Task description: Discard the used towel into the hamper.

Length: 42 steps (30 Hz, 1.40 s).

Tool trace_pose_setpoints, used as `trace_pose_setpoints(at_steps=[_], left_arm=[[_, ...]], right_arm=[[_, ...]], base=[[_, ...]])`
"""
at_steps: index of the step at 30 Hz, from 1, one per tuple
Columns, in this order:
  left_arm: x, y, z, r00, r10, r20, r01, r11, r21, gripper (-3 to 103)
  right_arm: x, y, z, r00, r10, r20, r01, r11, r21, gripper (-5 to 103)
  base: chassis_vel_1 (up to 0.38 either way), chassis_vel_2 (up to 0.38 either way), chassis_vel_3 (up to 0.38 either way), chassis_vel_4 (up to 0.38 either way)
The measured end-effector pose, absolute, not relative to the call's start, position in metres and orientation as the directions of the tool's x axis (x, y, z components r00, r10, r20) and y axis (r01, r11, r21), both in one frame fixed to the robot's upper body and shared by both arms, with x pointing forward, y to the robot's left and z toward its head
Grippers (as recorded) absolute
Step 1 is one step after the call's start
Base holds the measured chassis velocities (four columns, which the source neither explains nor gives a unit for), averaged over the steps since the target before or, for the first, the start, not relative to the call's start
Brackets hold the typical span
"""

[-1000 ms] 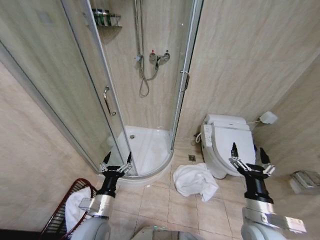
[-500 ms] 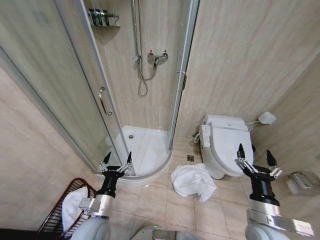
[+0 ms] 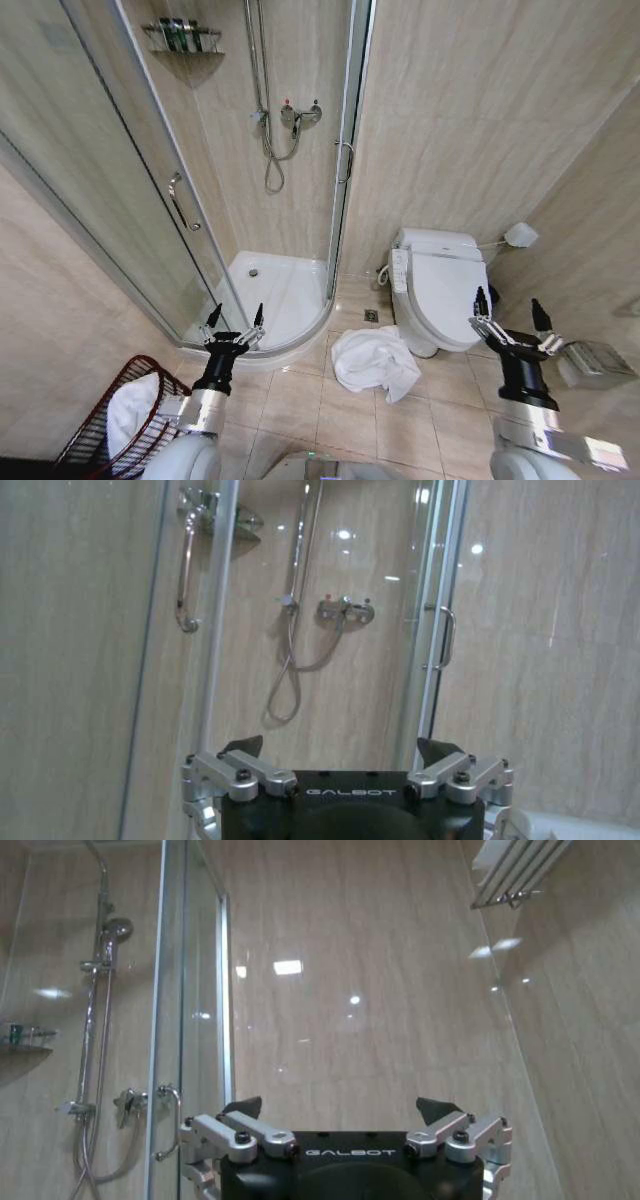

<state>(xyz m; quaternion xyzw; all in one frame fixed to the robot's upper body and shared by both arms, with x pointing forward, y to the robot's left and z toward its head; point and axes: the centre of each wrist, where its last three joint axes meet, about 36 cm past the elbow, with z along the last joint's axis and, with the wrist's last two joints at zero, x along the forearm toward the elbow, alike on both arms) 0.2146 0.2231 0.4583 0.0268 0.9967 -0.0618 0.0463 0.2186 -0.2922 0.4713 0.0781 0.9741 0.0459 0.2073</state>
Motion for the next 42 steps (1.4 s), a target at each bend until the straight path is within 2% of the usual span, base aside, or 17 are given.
trace_pose_setpoints(at_steps=[26, 42], left_arm=[[0.2146, 0.2230, 0.4583, -0.994, 0.047, -0.096, 0.059, 0.991, -0.121, 100], [0.2146, 0.2231, 0.4583, -0.994, 0.047, -0.096, 0.059, 0.991, -0.121, 100]], right_arm=[[0.2203, -0.2955, 0.4656, -0.893, 0.174, -0.415, 0.139, 0.984, 0.115, 100], [0.2222, -0.3004, 0.4618, -0.877, 0.152, -0.457, 0.131, 0.988, 0.078, 100]], base=[[-0.174, -0.169, 0.170, 0.163], [0.007, -0.010, -0.005, -0.004]])
